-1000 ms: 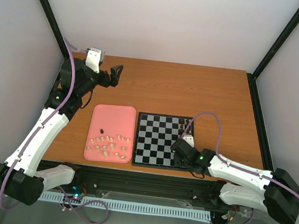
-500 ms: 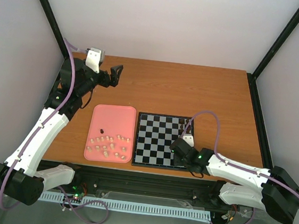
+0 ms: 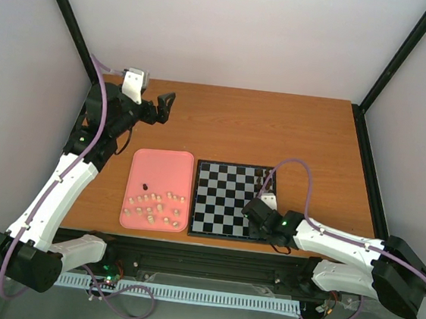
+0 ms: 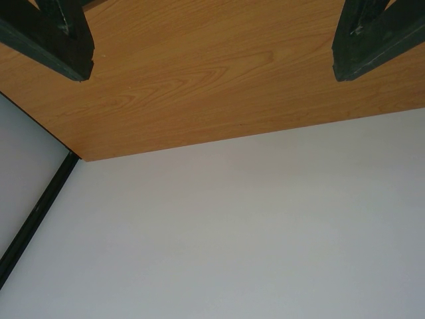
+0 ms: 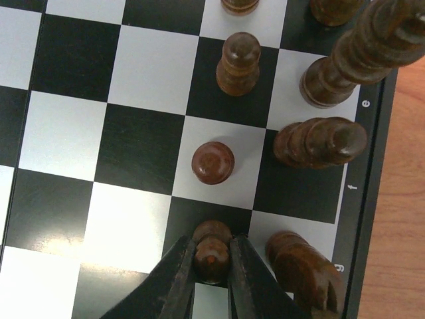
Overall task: Set up the chess pieces on the board
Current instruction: Place the chess piece on the chessboard.
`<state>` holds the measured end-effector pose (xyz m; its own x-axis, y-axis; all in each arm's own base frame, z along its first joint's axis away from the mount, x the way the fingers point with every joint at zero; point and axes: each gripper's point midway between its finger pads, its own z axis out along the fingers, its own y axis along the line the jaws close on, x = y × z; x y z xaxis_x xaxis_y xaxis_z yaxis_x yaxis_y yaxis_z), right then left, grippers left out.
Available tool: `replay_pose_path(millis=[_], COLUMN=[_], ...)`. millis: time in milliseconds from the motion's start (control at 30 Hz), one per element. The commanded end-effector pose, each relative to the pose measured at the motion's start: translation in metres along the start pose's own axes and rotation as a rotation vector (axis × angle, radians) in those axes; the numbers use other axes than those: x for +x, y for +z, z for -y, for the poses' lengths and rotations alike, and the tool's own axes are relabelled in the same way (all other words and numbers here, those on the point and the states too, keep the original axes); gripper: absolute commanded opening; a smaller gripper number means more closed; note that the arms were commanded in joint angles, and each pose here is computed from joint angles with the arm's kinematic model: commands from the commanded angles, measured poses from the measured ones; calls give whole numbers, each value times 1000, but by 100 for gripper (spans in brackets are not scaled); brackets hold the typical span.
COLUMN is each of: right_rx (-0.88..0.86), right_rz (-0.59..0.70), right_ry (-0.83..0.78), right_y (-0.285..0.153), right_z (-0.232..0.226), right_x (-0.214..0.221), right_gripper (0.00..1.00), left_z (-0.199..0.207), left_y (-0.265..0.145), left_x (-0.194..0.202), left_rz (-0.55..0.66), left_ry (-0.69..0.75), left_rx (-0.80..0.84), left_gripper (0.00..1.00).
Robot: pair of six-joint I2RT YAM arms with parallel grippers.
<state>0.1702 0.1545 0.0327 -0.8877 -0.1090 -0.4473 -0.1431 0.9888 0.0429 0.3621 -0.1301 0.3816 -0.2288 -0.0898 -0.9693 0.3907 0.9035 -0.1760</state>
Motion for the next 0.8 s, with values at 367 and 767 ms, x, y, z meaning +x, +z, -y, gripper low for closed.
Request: replay_pose_path(millis=[367, 767], right_rx=[-26, -112], right_rz=[25, 97], right_ry=[-24, -73], right_y=[-14, -46], right_z=[-4, -29], right_x=[-12, -34], right_gripper=[19, 21], left_z=[7, 6], left_y=[-7, -10], left_x=[-23, -25], left_rz=[60, 66], left_ry=[19, 21], left_rx=[11, 5], left_gripper=[100, 100])
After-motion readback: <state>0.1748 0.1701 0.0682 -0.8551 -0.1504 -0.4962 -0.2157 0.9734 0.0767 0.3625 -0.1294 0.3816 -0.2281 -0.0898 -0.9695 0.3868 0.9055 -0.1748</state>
